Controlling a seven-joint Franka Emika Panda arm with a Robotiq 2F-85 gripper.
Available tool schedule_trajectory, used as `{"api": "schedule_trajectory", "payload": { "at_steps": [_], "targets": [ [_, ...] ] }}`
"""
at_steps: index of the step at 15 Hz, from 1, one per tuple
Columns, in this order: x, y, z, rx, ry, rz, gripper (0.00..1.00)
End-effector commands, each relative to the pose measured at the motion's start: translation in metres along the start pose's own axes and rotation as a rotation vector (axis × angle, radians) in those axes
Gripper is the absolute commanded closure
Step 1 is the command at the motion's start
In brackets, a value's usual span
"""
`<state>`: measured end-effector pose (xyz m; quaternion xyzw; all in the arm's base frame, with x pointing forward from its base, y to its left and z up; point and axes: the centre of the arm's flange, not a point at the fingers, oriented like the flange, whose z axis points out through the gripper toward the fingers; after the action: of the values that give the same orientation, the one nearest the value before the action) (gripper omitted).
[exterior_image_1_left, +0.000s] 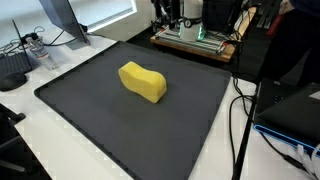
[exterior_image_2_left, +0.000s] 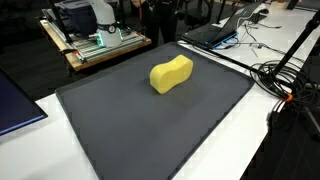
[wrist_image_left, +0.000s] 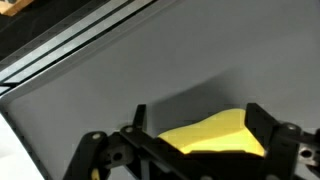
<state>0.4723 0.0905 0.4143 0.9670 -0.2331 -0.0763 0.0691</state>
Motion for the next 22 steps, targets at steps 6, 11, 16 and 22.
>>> {"api": "schedule_trajectory", "payload": {
  "at_steps": [6,11,16,22],
  "targets": [
    [-0.002,0.001,0.003,-0.006,-0.003,-0.007,0.0],
    [0.016,-0.008,0.005,0.038,0.053,0.001,0.0],
    [0.045,0.003,0.016,0.064,0.109,-0.049,0.0],
    [0.09,0.031,0.022,0.097,0.124,-0.252,0.0]
  ]
}}
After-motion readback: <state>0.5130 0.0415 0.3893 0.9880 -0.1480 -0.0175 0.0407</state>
